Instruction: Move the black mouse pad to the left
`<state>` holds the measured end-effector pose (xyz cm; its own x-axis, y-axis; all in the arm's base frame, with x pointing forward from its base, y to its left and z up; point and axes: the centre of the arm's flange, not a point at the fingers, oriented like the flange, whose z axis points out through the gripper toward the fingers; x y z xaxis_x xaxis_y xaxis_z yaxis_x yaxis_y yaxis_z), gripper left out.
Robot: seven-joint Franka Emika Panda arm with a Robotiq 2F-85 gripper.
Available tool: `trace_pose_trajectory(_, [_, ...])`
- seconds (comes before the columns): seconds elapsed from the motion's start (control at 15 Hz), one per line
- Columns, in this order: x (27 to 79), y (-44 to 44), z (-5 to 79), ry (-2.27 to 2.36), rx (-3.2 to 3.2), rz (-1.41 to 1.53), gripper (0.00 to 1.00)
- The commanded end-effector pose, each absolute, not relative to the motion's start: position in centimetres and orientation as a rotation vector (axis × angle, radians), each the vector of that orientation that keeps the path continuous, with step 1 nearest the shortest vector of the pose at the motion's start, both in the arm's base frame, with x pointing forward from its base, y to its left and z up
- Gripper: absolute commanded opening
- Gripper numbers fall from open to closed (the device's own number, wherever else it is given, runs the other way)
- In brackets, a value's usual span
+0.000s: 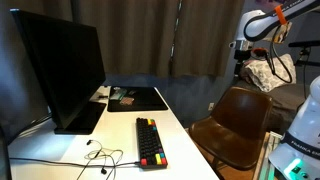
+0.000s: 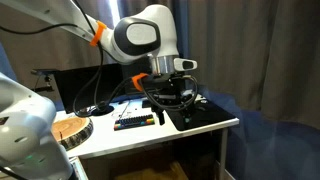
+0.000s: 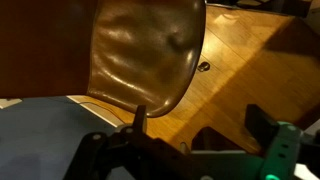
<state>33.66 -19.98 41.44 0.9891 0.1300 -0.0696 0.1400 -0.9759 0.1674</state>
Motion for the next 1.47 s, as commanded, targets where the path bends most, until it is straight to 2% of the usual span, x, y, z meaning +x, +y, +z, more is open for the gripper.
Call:
trace_pose_trajectory(0.0, [33.7, -20.0, 41.4, 0.202, 2.961, -0.087, 1.0])
trace_pose_trajectory(0.67, [33.7, -20.0, 41.4, 0.202, 2.961, -0.087, 1.0])
trace_pose_trajectory(0.93, [37.4, -17.9, 42.7, 0.241, 2.853, -0.084, 1.0])
trace_pose_trajectory(1.4, [44.1, -6.3, 42.8, 0.685, 2.586, -0.038, 1.0])
